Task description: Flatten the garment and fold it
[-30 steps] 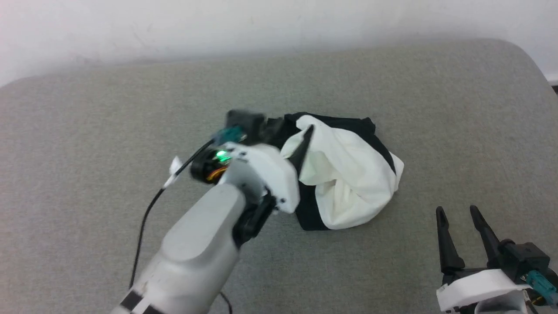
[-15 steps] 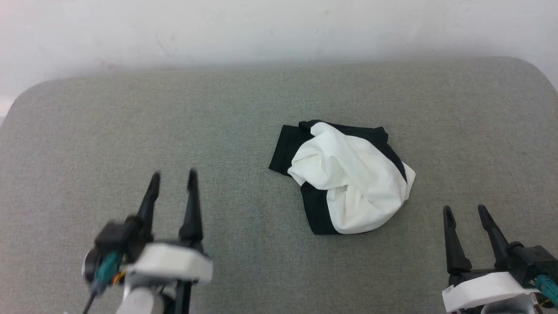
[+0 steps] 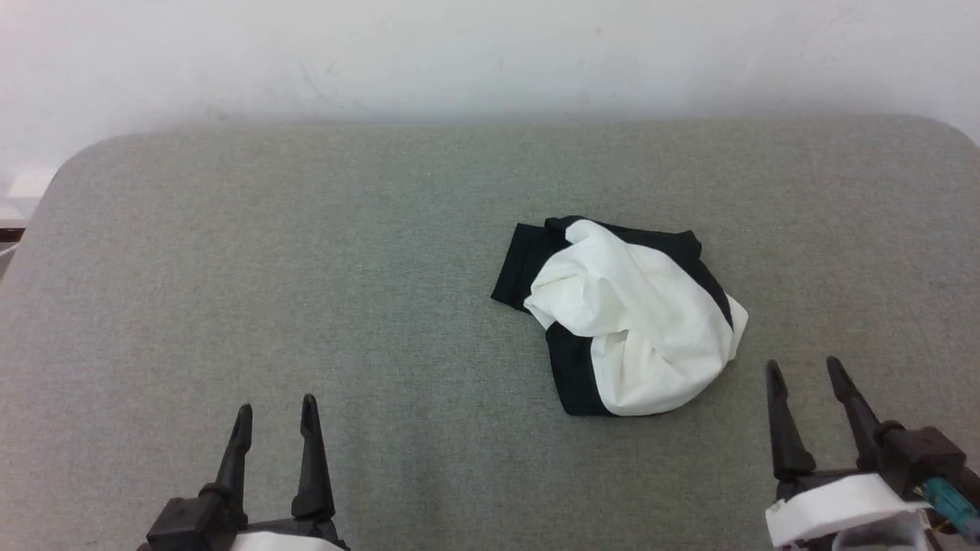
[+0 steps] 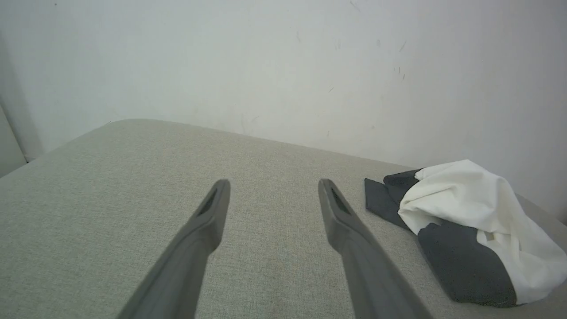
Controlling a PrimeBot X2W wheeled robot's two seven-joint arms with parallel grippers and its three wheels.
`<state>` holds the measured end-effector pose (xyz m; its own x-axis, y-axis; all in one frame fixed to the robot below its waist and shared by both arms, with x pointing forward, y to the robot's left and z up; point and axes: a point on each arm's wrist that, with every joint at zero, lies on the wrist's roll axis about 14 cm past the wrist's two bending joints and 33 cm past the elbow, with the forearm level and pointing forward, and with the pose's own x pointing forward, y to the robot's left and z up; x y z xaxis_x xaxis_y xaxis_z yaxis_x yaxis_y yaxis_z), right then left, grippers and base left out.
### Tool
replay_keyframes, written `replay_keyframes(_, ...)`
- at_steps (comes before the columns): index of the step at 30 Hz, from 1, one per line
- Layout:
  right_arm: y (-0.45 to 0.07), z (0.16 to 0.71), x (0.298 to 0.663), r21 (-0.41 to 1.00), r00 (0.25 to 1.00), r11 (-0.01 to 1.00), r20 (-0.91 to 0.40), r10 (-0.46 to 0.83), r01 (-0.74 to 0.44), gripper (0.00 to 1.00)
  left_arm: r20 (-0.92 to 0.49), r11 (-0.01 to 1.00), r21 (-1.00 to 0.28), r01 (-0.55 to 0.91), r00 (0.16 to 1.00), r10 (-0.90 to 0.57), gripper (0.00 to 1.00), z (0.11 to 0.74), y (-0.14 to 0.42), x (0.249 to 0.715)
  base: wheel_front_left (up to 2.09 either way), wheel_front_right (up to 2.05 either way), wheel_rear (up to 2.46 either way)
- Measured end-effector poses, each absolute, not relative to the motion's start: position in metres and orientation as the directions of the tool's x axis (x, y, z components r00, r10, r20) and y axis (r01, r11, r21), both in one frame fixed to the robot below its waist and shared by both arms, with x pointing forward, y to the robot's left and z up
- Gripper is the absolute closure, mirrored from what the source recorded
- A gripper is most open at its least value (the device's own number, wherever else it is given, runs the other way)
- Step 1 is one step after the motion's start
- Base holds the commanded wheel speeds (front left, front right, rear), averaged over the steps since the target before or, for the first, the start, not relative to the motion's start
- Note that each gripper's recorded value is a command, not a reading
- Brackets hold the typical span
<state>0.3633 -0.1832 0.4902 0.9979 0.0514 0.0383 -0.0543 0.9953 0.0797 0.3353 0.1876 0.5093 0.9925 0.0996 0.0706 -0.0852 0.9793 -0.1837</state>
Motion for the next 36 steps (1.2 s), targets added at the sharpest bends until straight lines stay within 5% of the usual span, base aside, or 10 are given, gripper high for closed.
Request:
replay_keyframes(12, -0.154, 0.489, 0.432, -0.031, 0.961, 0.980, -0.202, 0.188, -0.198, 0.00, 0.067, 0.979, -0.175, -0.100, 0.991, 0.113, 0.00, 0.507, 0.196, 0.331, 0.00, 0.00, 0.00)
replay_keyframes(19, -0.134, 0.455, 0.442, -0.045, 0.842, 0.938, -0.458, 0.286, -0.343, 0.00, 0.057, 0.976, -0.190, -0.108, 0.991, 0.121, 0.00, 0.504, 0.196, 0.334, 0.00, 0.00, 0.00)
replay_keyframes(28, -0.130, 0.403, 0.440, 0.031, 0.680, 0.934, -0.677, 0.282, -0.356, 0.00, 0.027, 0.970, -0.203, -0.136, 0.989, 0.144, 0.00, 0.496, 0.200, 0.332, 0.00, 0.00, 0.00)
replay_keyframes(30, -0.128, 0.396, 0.440, 0.038, 0.656, 0.933, -0.701, 0.280, -0.358, 0.79, 0.019, 0.969, -0.201, -0.145, 0.988, 0.151, 0.00, 0.493, 0.202, 0.331, 0.00, 0.00, 0.00)
replay_keyframes(31, -0.127, 0.394, 0.441, 0.045, 0.652, 0.934, -0.704, 0.281, -0.354, 1.00, 0.015, 0.969, -0.200, -0.148, 0.988, 0.154, 0.00, 0.492, 0.203, 0.330, 0.00, 0.00, 0.00)
replay_keyframes(36, -0.122, 0.391, 0.441, 0.048, 0.638, 0.931, -0.715, 0.285, -0.362, 1.00, 0.013, 0.967, -0.201, -0.155, 0.987, 0.161, 0.00, 0.492, 0.205, 0.331, 0.00, 0.00, 0.00)
